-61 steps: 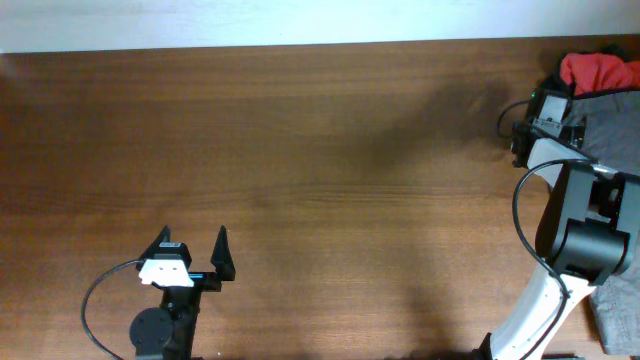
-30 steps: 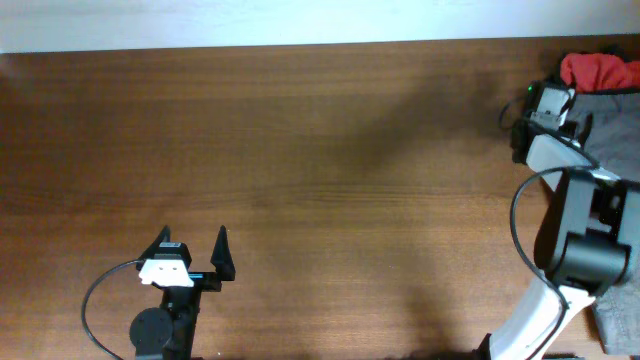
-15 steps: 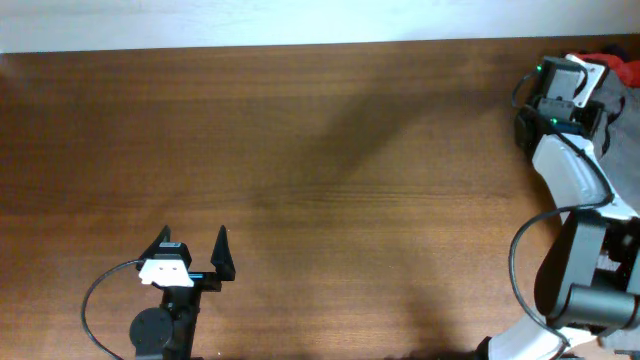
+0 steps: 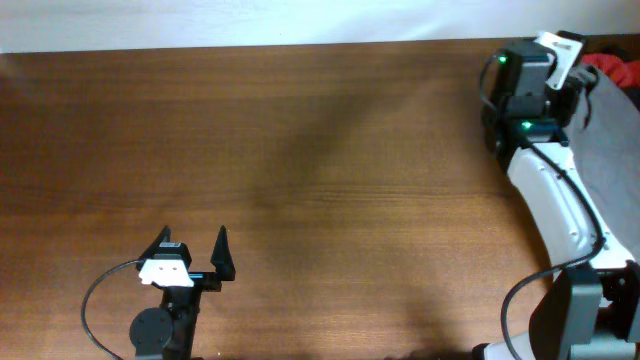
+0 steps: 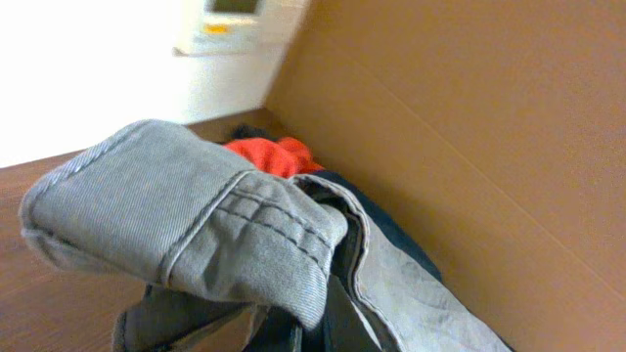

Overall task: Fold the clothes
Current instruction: 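Drag the grey shorts left onto the table center with the right gripper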

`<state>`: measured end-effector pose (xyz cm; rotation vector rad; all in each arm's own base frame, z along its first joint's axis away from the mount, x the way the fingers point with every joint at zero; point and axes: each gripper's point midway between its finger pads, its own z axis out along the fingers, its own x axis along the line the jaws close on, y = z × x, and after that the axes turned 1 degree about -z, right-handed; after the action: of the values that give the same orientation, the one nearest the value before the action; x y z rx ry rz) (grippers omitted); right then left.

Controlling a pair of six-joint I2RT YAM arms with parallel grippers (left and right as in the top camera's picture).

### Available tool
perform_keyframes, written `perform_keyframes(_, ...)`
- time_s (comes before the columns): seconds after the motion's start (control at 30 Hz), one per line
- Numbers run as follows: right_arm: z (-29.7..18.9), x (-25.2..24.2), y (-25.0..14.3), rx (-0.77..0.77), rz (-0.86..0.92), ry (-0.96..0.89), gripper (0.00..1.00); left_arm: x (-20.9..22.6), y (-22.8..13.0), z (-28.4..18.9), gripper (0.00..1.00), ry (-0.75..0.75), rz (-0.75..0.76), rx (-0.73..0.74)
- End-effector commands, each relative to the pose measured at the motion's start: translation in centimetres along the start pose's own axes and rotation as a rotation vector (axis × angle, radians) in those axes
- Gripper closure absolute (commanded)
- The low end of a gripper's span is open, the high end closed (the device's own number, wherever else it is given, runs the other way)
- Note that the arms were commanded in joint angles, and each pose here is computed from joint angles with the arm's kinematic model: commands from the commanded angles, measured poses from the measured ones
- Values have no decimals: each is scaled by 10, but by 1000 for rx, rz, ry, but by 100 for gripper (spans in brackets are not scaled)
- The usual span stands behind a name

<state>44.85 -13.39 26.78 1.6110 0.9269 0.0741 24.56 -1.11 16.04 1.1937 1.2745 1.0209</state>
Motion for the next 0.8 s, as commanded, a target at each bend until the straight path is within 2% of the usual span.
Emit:
perform_keyframes(0.0,-41,38,11,-45,-8,160,96,0,-2,0,1,3,16,-2)
perform_keyframes(0.2,-100,129,-10,59,131,604,96,0,-2,0,1,3,16,-2)
perform_keyframes(0.4,-154,215,-50,276,235,965,96,0,-2,0,1,3,16,-2)
perform_keyframes(0.57,-193,269,-86,331,148,1109,95,0,-2,0,1,3,16,-2)
perform_keyframes(0.77,-263,316,-126,400,87,1277,92,0,-2,0,1,3,16,-2)
